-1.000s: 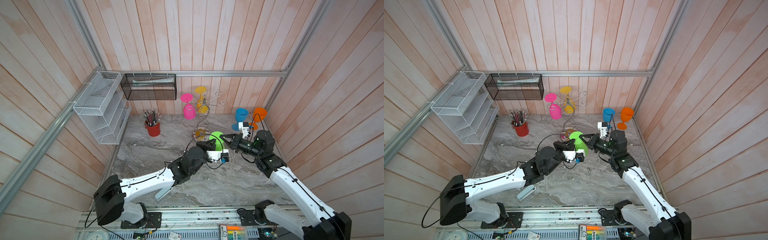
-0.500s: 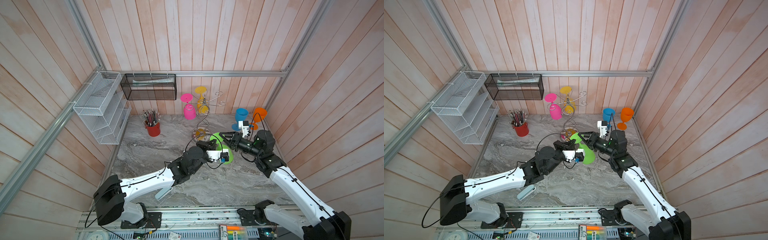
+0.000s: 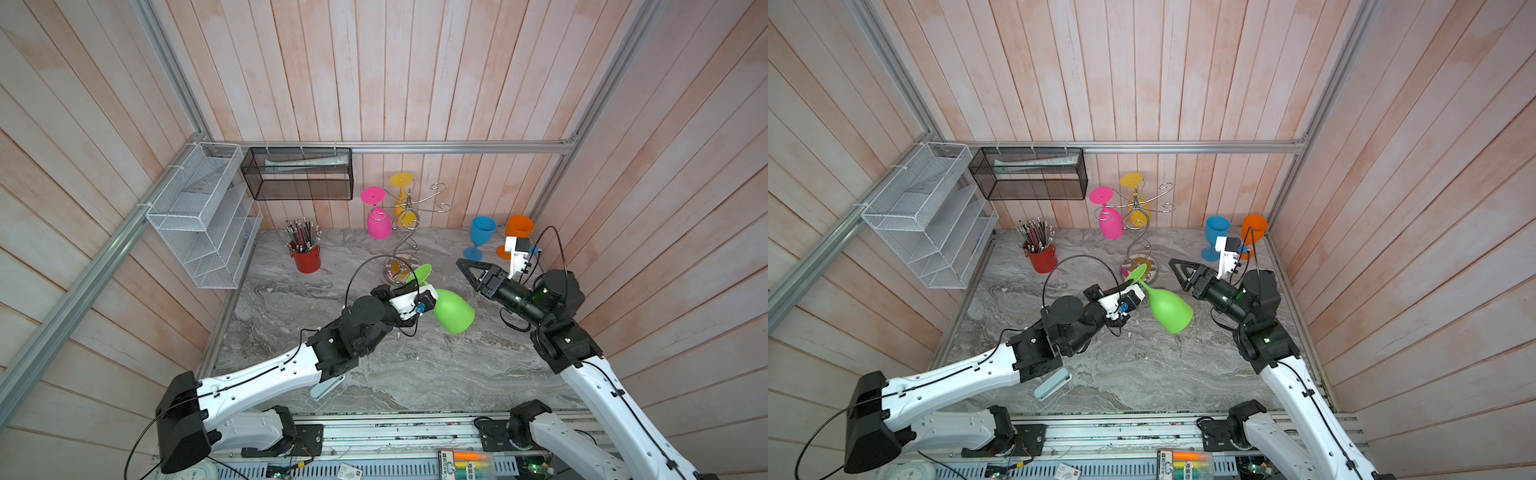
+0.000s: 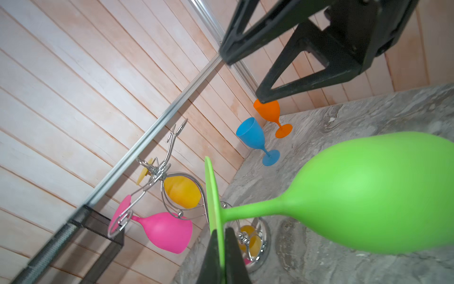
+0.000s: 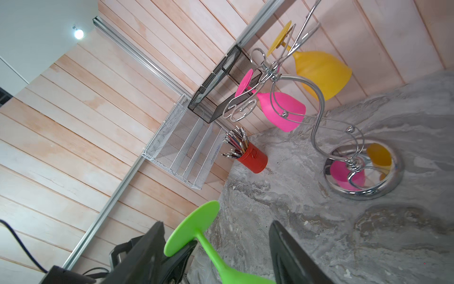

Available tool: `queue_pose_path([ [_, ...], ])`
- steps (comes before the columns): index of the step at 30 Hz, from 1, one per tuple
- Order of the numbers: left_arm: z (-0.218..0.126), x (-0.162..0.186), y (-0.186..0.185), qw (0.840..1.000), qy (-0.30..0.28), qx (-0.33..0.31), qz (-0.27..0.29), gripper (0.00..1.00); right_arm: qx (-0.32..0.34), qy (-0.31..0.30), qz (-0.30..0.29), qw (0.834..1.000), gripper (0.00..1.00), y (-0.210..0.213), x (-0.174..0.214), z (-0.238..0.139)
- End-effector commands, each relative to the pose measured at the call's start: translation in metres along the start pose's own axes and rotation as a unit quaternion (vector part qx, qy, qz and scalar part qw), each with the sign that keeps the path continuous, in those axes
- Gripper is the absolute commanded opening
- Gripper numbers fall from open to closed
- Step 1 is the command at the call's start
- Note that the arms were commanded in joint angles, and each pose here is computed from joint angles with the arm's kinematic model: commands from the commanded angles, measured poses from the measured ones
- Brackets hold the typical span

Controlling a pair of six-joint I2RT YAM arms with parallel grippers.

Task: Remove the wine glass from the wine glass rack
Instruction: 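Open the right gripper and draw it back while the left gripper holds the glass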

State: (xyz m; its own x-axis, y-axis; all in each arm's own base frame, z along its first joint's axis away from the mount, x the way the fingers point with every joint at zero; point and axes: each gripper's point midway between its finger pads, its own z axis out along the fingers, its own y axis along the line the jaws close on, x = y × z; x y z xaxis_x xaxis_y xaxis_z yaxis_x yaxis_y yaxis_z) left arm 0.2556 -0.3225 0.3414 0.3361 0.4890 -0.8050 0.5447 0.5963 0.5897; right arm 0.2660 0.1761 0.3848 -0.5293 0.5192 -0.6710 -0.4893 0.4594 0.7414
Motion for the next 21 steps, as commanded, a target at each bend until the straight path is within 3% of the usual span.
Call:
queue_pose_path([
  [1,-0.015,0.02,-0.002,0.99,0.051,0.016,-0.128,0.0,0.027,-0.023,-0.054,0.998,0.67,0.004,-0.012,-0.014],
  [8,-0.04,0.047,-0.01,0.952,0.104,0.023,-0.287,0.0,0.03,-0.012,-0.084,0.996,0.62,0.009,-0.003,-0.031],
  [14,-0.047,0.063,-0.02,0.898,0.113,0.032,-0.424,0.0,0.036,0.008,-0.079,0.996,0.58,0.002,0.012,-0.036],
  [21,-0.044,0.081,-0.016,0.848,0.119,0.041,-0.516,0.0,0.043,0.039,-0.069,0.996,0.54,-0.009,0.027,-0.033],
])
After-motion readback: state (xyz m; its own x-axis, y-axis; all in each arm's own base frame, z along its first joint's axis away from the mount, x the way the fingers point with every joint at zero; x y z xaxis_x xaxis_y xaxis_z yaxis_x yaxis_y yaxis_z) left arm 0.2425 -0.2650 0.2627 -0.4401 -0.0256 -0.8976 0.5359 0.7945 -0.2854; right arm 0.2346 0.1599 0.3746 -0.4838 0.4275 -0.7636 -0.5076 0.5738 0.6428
